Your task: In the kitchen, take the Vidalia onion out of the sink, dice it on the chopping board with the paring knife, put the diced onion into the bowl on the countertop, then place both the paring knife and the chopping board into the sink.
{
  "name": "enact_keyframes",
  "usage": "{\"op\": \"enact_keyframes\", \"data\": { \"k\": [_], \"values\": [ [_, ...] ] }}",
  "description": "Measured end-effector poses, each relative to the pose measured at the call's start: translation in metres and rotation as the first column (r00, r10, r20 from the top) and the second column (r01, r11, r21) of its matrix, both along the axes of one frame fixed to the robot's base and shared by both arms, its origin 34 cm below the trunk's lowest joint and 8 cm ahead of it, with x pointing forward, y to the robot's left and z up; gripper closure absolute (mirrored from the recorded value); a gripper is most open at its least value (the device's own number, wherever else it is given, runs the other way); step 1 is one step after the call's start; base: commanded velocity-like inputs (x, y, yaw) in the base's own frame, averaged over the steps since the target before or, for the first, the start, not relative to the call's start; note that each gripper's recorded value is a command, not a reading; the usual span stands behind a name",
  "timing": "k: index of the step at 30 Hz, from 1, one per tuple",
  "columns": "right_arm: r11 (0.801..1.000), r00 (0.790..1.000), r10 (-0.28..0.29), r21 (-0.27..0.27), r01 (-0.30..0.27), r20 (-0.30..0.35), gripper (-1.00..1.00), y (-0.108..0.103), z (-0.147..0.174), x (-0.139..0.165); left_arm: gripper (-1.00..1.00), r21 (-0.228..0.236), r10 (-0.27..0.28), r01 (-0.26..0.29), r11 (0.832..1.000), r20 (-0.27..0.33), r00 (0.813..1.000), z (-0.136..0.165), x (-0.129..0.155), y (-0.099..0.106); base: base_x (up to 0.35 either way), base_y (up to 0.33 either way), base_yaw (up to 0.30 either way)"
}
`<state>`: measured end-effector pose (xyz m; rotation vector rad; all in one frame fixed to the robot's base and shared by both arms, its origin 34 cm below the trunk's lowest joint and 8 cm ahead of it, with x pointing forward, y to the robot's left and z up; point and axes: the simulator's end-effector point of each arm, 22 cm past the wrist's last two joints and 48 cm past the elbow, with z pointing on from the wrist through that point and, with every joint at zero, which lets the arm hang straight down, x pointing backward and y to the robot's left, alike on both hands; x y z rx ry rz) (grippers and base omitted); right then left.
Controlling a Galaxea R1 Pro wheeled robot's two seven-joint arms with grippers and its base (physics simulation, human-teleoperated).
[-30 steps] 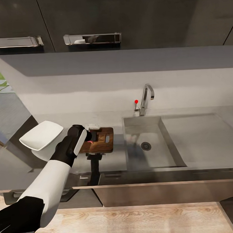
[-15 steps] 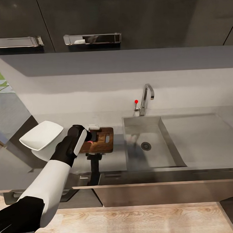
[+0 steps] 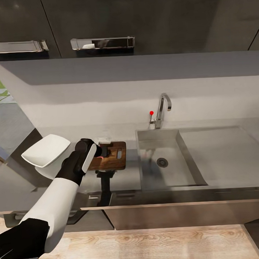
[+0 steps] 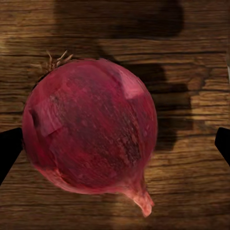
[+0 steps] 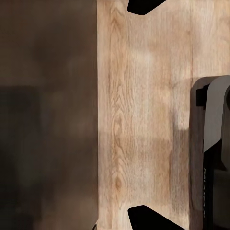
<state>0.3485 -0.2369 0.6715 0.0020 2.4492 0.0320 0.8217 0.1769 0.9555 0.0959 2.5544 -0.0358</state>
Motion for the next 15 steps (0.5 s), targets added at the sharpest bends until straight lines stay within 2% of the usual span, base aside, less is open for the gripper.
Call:
{"op": "enact_keyframes", "data": {
  "k": [15],
  "values": [
    [1.000, 1.000, -0.001, 0.001, 0.001, 0.004, -1.00, 0.0004, 0.0006, 0.0007, -1.00, -0.001, 0.001, -0.001, 1.000, 0.009, 1.000, 0.0036, 0.0018, 0.0007, 0.000, 0.000, 0.000]
  ]
}}
